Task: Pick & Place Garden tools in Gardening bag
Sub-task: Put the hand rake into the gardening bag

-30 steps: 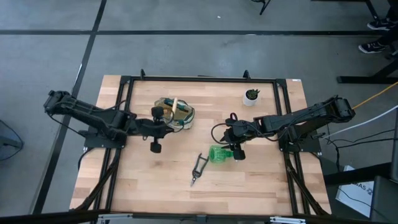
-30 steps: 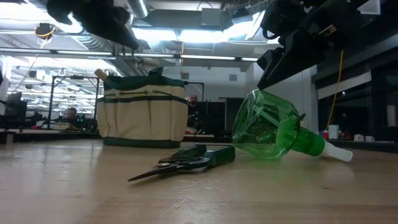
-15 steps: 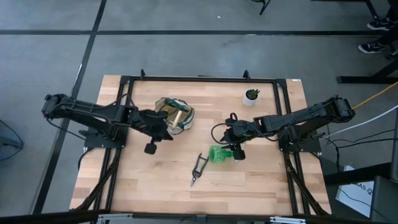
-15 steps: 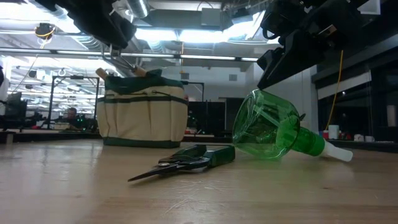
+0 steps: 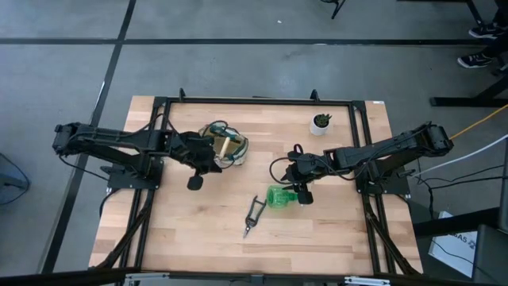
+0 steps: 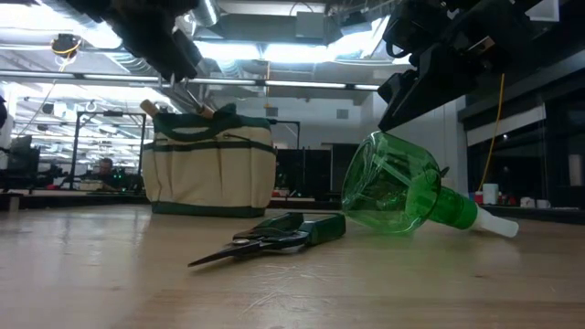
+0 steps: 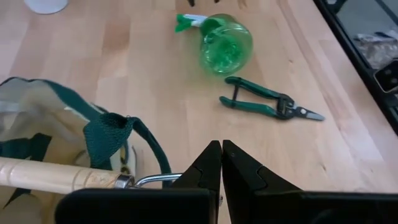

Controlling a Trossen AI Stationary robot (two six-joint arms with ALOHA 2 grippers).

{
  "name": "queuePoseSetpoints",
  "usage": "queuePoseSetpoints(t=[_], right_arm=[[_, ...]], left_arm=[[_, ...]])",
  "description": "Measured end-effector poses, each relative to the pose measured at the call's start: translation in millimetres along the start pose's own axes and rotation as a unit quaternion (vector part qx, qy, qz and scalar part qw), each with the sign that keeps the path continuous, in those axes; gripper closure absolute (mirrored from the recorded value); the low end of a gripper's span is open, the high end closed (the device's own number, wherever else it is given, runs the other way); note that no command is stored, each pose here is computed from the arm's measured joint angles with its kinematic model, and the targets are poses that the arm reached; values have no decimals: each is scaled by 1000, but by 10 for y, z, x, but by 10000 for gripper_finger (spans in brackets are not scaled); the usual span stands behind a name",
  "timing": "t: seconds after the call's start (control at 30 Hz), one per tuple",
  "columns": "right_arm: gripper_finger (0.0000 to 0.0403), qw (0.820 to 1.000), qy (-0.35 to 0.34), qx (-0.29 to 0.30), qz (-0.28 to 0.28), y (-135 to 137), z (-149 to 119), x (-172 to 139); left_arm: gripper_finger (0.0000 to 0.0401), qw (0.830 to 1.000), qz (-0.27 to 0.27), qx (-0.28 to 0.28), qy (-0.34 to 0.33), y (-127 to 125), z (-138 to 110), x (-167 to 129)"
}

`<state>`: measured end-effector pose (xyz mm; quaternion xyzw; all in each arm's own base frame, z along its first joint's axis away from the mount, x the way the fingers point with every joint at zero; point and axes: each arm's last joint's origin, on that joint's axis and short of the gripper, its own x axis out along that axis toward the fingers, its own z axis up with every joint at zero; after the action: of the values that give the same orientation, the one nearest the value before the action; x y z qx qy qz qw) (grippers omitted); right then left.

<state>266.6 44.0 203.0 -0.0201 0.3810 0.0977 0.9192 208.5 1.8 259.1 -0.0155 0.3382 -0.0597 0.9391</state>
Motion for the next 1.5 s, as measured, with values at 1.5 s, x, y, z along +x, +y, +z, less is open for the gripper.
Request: queuePoseSetpoints(t=[1.5], right_arm=[[245,1000,0,0,0,0,-1,0]], left_arm=[[302,983,47,97,145,-673,-325,840]])
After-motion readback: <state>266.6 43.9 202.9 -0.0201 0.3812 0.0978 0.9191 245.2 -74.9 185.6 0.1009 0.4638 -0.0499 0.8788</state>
